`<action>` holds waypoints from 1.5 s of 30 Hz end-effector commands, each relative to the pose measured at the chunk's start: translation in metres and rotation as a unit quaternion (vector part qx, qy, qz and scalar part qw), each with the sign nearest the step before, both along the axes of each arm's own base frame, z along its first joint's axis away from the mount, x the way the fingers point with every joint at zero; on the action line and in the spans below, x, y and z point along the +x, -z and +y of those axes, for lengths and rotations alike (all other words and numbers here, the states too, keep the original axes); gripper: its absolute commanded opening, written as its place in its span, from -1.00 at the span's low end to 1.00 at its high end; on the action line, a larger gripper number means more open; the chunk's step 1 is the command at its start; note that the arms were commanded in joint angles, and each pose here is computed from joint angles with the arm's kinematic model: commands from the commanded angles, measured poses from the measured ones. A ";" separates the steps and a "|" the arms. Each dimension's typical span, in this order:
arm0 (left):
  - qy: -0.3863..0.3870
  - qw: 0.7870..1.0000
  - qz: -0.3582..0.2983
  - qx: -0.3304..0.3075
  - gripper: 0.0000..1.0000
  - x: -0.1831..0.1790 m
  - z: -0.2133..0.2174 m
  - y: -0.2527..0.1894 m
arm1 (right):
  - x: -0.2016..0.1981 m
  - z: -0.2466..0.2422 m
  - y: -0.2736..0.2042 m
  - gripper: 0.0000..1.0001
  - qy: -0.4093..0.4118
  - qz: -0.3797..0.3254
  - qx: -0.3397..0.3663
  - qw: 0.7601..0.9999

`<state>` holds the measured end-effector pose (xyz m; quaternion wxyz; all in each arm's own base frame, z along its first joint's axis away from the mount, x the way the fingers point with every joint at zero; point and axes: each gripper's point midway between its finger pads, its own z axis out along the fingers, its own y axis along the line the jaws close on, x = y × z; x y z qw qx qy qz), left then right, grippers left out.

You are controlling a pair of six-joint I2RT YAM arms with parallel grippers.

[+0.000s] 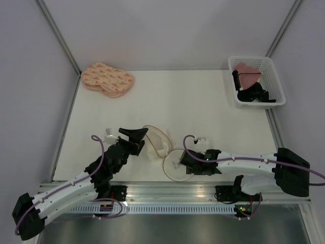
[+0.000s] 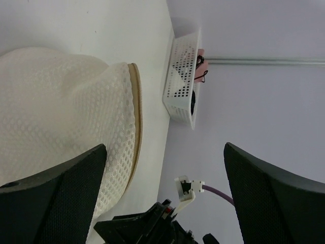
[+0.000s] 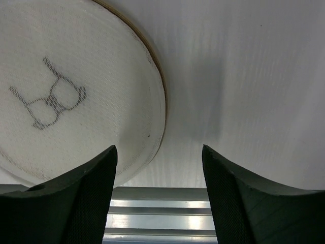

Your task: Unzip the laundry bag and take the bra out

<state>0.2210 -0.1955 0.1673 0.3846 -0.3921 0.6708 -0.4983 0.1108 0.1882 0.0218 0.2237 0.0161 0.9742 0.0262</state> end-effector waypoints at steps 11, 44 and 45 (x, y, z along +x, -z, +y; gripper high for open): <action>0.064 0.996 0.006 0.055 0.99 -0.026 0.000 0.013 | 0.012 -0.002 0.019 -0.78 0.045 -0.026 -0.025 0.998; 0.135 0.972 -0.125 0.148 0.99 -0.057 0.018 -0.077 | 0.099 -0.035 -0.092 0.26 0.095 -0.134 -0.003 0.986; 0.136 0.972 -0.123 0.149 0.99 -0.058 0.019 -0.076 | 0.086 -0.040 -0.069 0.33 0.109 -0.108 0.004 0.988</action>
